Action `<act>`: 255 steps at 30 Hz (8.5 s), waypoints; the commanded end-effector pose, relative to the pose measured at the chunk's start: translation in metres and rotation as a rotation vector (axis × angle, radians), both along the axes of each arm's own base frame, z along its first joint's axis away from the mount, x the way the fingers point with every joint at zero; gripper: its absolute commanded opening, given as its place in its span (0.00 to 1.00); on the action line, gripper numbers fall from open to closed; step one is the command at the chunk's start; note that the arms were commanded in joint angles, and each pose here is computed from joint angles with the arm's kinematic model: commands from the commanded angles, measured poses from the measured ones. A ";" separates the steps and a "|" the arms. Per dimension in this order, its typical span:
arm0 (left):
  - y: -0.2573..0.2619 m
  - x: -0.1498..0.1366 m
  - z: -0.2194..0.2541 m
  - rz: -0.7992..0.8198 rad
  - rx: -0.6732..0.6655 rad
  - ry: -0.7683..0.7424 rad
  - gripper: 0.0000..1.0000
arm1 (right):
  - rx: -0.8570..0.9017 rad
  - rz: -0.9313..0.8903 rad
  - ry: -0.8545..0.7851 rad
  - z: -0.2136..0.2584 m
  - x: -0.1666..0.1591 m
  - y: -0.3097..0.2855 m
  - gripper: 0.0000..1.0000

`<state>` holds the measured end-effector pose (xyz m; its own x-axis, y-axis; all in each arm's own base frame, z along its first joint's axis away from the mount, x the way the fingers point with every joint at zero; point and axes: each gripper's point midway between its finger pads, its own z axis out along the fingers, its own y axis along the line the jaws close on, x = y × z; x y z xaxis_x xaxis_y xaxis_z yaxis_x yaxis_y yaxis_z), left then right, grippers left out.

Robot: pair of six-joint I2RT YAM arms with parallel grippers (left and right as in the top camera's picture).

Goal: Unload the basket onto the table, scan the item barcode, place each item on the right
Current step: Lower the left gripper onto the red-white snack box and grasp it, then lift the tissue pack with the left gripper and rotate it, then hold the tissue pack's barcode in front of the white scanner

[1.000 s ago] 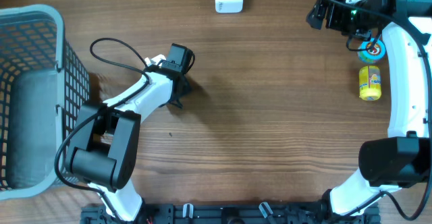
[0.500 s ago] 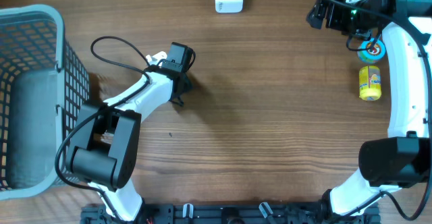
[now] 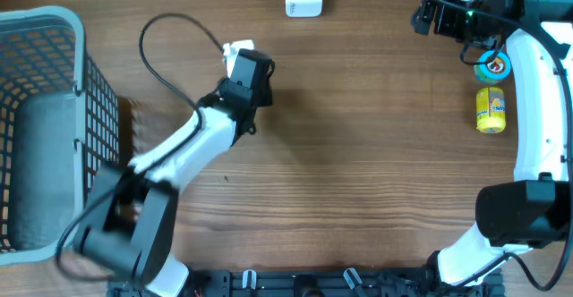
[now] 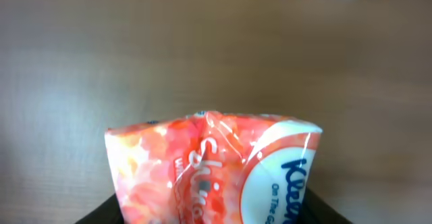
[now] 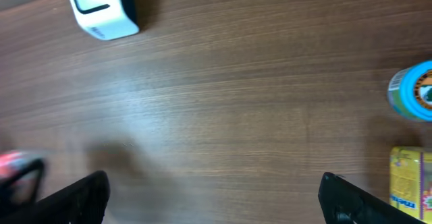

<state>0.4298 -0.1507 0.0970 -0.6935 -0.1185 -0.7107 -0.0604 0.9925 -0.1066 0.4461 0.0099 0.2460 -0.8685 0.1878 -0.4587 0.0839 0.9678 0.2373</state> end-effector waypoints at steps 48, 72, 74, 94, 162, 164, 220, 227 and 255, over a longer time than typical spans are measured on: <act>-0.151 -0.168 0.236 -0.824 0.136 -0.640 0.52 | -0.148 -0.006 0.165 -0.121 0.037 -0.030 1.00; -0.078 -0.275 0.290 -1.733 -0.603 -0.645 0.43 | -0.148 -0.007 0.163 -0.121 0.038 -0.030 1.00; -0.072 -0.273 0.287 -1.749 -0.644 -0.622 0.43 | -0.147 -0.007 0.168 -0.121 0.037 -0.030 1.00; -0.083 -0.277 0.284 -1.836 -0.603 -0.709 0.45 | -0.145 -0.003 0.212 -0.124 0.026 -0.029 1.00; -0.059 0.094 0.090 -0.167 -0.579 -0.022 0.43 | -0.116 -0.002 0.210 -0.124 0.027 -0.025 1.00; -0.066 0.104 0.084 -0.171 -0.592 0.007 0.44 | -0.116 -0.001 0.209 -0.124 0.027 -0.025 1.00; -0.127 0.226 0.021 0.410 -1.734 0.336 0.42 | -0.060 0.002 0.202 -0.123 0.028 -0.015 1.00; -0.127 0.226 0.007 0.477 -1.735 0.360 0.43 | -0.057 -0.004 0.212 -0.123 0.026 -0.015 1.00; -0.159 0.199 0.073 -0.138 -1.720 0.199 0.46 | -0.060 0.009 0.235 -0.125 0.021 -0.014 1.00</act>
<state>0.6524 -0.2877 0.1695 -0.6736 -0.6029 0.4276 -0.2372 -0.3716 -0.8976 0.4714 -0.0065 0.1335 -0.9417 0.1642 -0.2935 0.1264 0.9815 0.1437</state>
